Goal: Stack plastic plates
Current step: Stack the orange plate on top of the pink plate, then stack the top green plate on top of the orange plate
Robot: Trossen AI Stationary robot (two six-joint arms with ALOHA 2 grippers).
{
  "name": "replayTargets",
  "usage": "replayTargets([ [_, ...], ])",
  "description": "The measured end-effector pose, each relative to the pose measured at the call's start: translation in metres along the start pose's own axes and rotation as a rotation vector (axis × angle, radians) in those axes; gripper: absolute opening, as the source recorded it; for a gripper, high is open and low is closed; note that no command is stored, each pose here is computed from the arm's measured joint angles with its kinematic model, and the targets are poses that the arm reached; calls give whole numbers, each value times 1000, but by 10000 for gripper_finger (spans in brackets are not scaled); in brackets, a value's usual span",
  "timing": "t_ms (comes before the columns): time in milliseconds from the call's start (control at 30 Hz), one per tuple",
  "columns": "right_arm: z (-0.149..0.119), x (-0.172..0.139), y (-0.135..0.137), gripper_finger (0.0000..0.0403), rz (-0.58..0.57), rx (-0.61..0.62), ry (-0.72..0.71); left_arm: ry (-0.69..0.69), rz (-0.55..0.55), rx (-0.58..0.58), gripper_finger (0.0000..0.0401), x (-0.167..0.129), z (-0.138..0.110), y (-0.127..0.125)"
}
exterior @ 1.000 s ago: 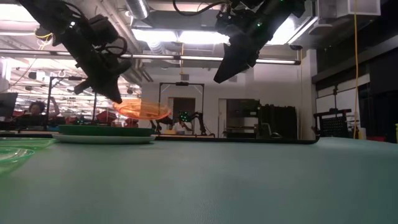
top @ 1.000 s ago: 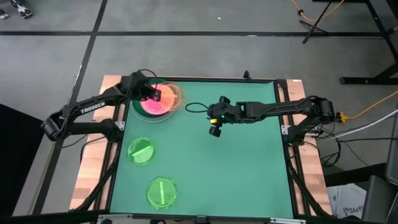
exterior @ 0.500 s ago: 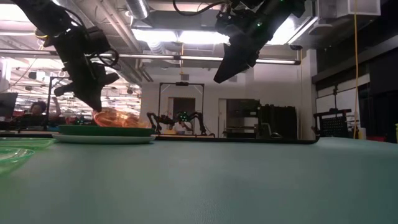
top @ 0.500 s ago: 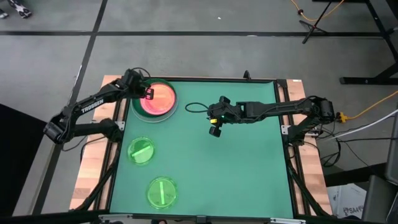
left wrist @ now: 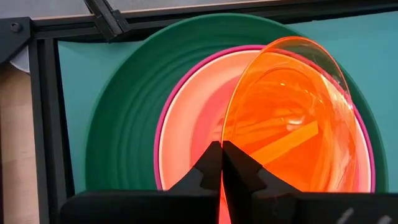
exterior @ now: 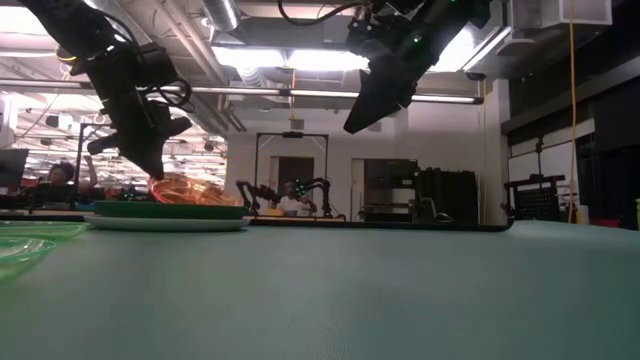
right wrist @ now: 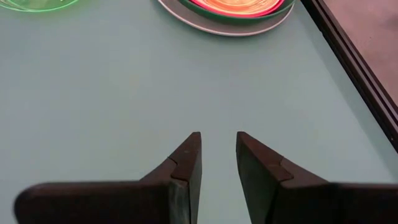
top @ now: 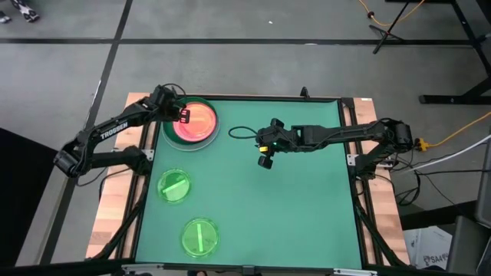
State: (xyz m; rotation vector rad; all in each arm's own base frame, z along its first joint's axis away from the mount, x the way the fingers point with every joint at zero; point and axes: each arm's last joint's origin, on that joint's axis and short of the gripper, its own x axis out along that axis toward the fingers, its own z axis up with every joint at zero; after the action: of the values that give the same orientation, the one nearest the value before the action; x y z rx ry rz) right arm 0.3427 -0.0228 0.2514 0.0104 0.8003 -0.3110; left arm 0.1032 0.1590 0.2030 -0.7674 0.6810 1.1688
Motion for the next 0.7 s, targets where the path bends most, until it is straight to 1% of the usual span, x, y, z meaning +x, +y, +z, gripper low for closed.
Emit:
replayTargets([
  [267, 0, 0, 0, 88, 0, 1, 0, 2, 1, 2, 3, 0, 0, 0],
  [700, 0, 0, 0, 88, 0, 1, 0, 1, 1, 1, 53, 0, 0, 0],
])
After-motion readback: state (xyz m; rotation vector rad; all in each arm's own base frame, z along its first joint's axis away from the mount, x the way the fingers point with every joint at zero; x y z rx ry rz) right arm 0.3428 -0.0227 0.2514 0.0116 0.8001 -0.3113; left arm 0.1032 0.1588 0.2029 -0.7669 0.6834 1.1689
